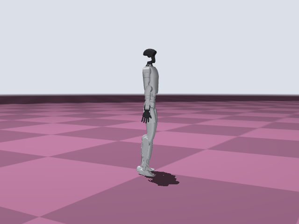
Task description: In place motions
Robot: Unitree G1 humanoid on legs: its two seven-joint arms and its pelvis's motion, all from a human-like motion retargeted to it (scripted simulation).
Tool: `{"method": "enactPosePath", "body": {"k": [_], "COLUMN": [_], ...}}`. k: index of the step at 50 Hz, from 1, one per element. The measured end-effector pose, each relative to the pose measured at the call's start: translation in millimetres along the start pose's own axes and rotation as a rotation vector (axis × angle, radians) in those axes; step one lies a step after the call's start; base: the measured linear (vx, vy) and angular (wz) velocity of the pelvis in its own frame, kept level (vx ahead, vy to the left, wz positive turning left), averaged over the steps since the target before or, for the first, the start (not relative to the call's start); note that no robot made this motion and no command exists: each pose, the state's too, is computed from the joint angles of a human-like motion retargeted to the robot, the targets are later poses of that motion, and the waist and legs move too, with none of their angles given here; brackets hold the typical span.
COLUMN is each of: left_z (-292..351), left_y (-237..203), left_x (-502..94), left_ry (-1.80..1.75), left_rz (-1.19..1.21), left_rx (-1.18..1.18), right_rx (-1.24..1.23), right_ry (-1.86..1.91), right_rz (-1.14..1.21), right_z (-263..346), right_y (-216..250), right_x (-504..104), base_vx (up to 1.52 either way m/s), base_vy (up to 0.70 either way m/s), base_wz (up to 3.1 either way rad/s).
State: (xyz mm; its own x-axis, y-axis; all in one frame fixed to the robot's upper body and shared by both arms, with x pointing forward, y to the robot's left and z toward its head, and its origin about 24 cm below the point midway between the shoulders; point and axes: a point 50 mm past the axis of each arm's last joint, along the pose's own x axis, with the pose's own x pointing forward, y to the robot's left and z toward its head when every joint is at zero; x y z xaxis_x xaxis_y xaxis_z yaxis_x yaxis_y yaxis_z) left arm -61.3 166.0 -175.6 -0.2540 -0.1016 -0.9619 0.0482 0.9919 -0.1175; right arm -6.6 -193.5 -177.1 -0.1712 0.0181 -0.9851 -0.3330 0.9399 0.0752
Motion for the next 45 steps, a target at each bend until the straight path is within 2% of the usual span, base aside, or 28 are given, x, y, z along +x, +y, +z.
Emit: {"method": "enactPosePath", "body": {"k": [13, 45], "left_z": [11.3, 13.9], "left_y": [-0.6, -1.4], "left_x": [-0.7, -1.3], "left_ry": [-0.028, -0.023], "left_rz": [0.011, -0.002], "left_rx": [0.017, 0.037], "right_rx": [0.028, 0.002], "right_ry": [0.02, 0.035], "right_rz": [0.01, 0.043], "right_z": [-9.1, -6.7], "right_y": [4.6, 4.0], "right_x": [1.3, 0.8], "base_vx": [0.01, -0.02], "base_vy": [-0.17, -0.02], "base_wz": [0.02, -0.05]}}
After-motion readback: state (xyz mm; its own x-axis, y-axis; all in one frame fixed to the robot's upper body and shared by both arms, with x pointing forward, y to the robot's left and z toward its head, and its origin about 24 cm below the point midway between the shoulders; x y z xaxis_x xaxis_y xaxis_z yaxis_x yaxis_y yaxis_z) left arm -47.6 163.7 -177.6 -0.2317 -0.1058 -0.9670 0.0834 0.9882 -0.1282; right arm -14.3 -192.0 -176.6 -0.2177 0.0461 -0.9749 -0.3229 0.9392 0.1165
